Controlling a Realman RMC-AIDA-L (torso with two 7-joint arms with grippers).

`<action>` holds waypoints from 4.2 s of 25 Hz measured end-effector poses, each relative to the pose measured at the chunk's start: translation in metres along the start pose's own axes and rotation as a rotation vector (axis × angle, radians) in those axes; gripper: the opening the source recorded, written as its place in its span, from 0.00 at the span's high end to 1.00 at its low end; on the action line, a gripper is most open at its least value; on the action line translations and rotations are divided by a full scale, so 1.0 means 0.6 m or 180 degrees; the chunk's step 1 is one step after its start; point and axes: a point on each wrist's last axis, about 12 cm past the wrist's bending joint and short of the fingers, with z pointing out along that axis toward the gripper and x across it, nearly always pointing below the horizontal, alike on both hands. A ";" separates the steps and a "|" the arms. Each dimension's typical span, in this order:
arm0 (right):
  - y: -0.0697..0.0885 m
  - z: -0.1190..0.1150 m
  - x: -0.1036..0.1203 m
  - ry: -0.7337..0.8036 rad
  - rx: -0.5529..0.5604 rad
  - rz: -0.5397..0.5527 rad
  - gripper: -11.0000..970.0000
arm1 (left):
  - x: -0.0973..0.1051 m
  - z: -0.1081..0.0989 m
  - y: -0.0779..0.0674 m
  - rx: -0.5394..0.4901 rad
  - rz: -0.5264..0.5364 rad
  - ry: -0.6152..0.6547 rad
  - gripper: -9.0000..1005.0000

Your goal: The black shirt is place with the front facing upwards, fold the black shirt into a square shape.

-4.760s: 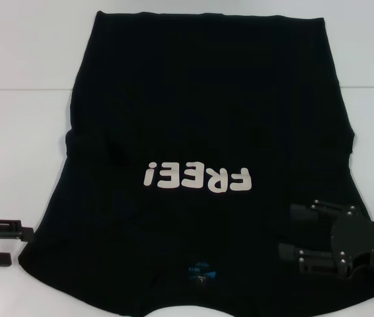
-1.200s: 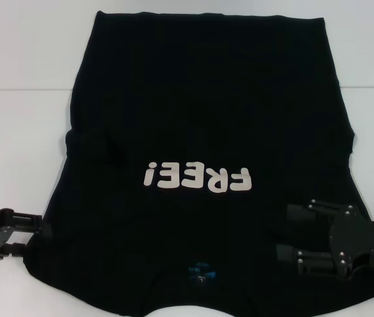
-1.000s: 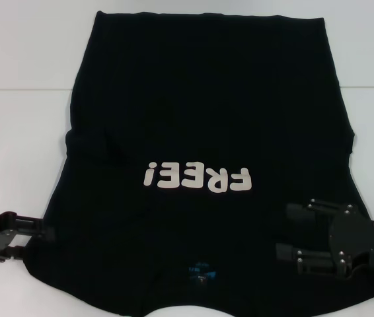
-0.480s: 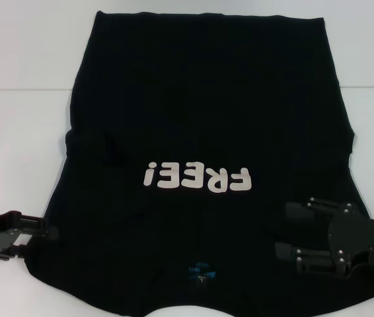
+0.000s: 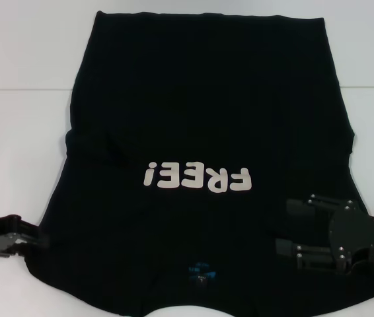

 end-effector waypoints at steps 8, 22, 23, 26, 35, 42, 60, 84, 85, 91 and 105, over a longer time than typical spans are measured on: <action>0.000 0.000 -0.001 -0.0003 0.0000 -0.0003 0.16 | 0.001 0.000 0.000 -0.0018 0.0023 -0.0004 0.73; -0.002 -0.005 -0.006 -0.0061 0.0009 0.0121 0.16 | 0.007 0.002 -0.004 0.0129 0.0123 0.0005 0.97; -0.005 -0.010 -0.009 -0.0054 0.0024 0.0209 0.16 | 0.007 0.000 -0.005 0.0196 0.0107 -0.0021 0.97; -0.019 -0.030 -0.026 0.0026 0.0097 0.0607 0.16 | 0.008 -0.010 -0.003 0.0370 0.0062 -0.0114 0.97; -0.063 -0.124 -0.098 0.0770 0.0227 0.2085 0.16 | 0.008 -0.034 0.011 0.0695 0.0048 -0.0342 0.97; -0.082 -0.177 -0.126 0.1653 0.0691 0.3026 0.16 | 0.012 -0.041 0.015 0.0783 0.0147 -0.0429 0.97; -0.091 -0.143 -0.072 0.2262 0.1077 0.3110 0.17 | 0.014 -0.043 0.020 0.0777 0.0173 -0.0482 0.97; -0.094 -0.098 -0.060 0.2300 0.0997 0.3037 0.17 | 0.016 -0.041 0.021 0.0783 0.0173 -0.0488 0.97; -0.094 -0.097 -0.060 0.2298 0.0994 0.3033 0.17 | 0.016 -0.041 0.021 0.0785 0.0173 -0.0486 0.97; -0.093 -0.092 -0.060 0.2318 0.0974 0.3009 0.17 | 0.017 -0.041 0.021 0.0794 0.0173 -0.0488 0.97; -0.095 -0.093 -0.057 0.2324 0.1020 0.2994 0.17 | 0.016 -0.040 0.020 0.0805 0.0177 -0.0503 0.97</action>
